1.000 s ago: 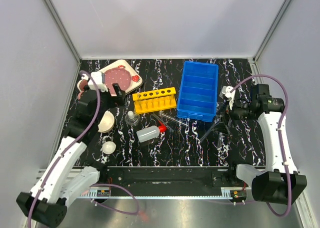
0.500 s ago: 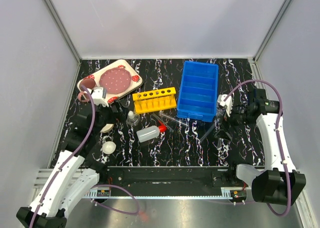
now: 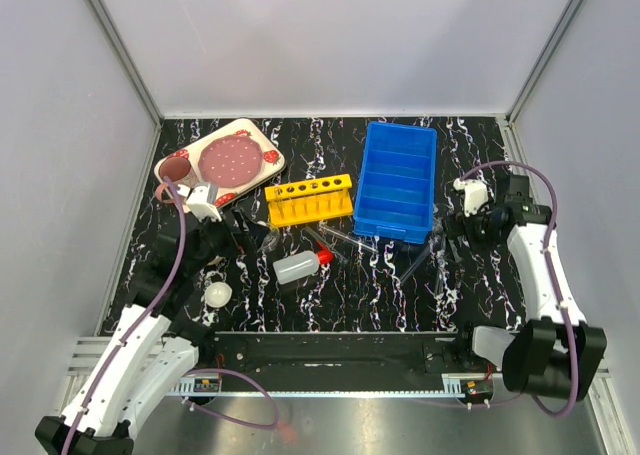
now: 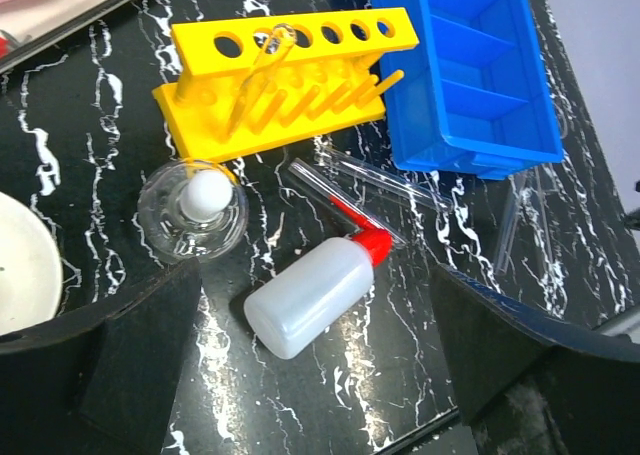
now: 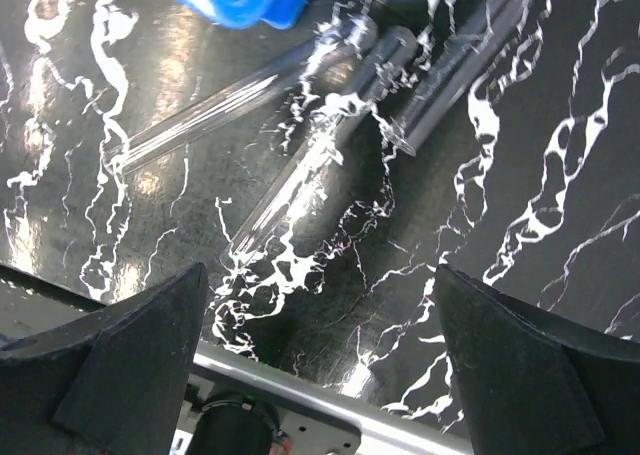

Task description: Organize the chemistry lab equipment

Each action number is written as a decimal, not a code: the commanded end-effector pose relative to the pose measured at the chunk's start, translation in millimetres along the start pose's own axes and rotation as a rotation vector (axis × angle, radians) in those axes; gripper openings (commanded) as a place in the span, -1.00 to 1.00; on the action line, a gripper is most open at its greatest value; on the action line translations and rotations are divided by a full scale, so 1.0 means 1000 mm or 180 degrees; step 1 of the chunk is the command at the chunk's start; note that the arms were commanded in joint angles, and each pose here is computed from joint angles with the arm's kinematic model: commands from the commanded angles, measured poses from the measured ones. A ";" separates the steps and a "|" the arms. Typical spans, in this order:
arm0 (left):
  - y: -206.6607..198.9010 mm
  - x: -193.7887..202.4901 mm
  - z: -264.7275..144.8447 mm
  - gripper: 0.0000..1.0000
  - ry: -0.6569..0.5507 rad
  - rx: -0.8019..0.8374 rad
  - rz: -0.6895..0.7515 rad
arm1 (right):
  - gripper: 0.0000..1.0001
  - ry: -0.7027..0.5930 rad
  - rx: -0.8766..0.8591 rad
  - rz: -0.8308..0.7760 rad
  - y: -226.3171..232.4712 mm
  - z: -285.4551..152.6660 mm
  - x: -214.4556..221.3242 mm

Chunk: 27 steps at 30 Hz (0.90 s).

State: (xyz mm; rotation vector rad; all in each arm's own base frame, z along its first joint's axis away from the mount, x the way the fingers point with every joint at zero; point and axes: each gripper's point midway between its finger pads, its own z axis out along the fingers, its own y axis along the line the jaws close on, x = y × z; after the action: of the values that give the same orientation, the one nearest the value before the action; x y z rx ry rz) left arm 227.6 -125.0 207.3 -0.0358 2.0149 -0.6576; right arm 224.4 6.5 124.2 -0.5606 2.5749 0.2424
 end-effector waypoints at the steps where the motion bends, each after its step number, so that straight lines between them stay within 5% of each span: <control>1: -0.027 -0.011 -0.002 0.98 -0.0060 0.0408 -0.0066 | 0.99 -0.0077 0.0439 0.0539 -0.037 -0.004 -0.030; 6: -0.031 -0.011 -0.007 0.98 -0.0101 0.0478 -0.0104 | 0.96 -0.0024 0.0002 0.1115 -0.034 0.008 -0.052; 11: -0.033 -0.008 -0.009 0.98 -0.0110 0.0545 -0.0135 | 0.31 0.0286 -0.0406 0.1856 -0.039 0.034 -0.043; 14: -0.034 -0.008 -0.012 0.98 -0.0127 0.0562 -0.0140 | 0.10 0.0399 -0.0359 0.2024 -0.053 0.051 -0.034; 27: -0.034 -0.007 -0.024 0.98 -0.0164 0.0561 -0.0090 | -0.01 0.0745 -0.0217 0.2223 -0.078 0.103 -0.009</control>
State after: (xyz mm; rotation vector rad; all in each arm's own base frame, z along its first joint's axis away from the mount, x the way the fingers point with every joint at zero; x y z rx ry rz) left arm 206.9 -140.1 228.7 0.0002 1.9354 -0.8223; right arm 300.0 -25.8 45.5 0.3138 2.8979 0.5585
